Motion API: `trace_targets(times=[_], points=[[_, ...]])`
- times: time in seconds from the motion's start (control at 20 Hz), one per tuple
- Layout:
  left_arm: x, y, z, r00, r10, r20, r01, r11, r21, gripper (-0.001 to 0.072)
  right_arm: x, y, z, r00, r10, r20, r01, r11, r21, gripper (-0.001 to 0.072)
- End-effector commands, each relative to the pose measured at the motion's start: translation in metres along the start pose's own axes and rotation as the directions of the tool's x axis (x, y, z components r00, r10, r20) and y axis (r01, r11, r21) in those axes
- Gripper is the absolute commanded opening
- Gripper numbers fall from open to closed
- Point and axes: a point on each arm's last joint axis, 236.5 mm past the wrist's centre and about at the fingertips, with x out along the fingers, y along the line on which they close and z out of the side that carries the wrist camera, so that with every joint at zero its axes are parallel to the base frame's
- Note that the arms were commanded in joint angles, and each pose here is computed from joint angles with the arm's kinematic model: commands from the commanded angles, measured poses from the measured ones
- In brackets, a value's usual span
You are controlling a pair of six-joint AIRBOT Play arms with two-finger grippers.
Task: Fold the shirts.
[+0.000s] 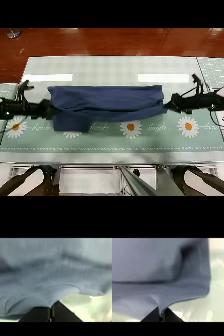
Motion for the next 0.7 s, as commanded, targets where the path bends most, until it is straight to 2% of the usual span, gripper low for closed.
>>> trace_targets(times=[0.0, 0.15, 0.3, 0.65], points=[[0.004, -0.009, 0.058, 0.996, 0.017, 0.089, -0.017, 1.0, -0.003, 0.0023, -0.004, 0.025, 0.046, 0.994, 0.081, 0.077, -0.081, 0.997, -0.001, 0.0032], [0.022, -0.015, 0.092, 0.998, 0.01, 0.067, -0.009, 1.0, -0.019, 0.0023, 0.016, 0.029, 0.072, 0.992, 0.1, 0.074, -0.099, 0.995, -0.024, 0.0032], [0.036, -0.017, 0.123, 0.998, 0.005, 0.062, -0.003, 0.999, -0.033, 0.0023, 0.038, 0.022, 0.091, 0.992, 0.116, 0.05, -0.117, 0.993, 0.021, 0.0032], [0.067, 0.014, 0.133, 0.999, 0.028, 0.029, -0.025, 0.994, -0.105, 0.0023, 0.07, 0.002, 0.113, 0.992, 0.114, 0.048, -0.12, 0.985, 0.126, 0.0033]])
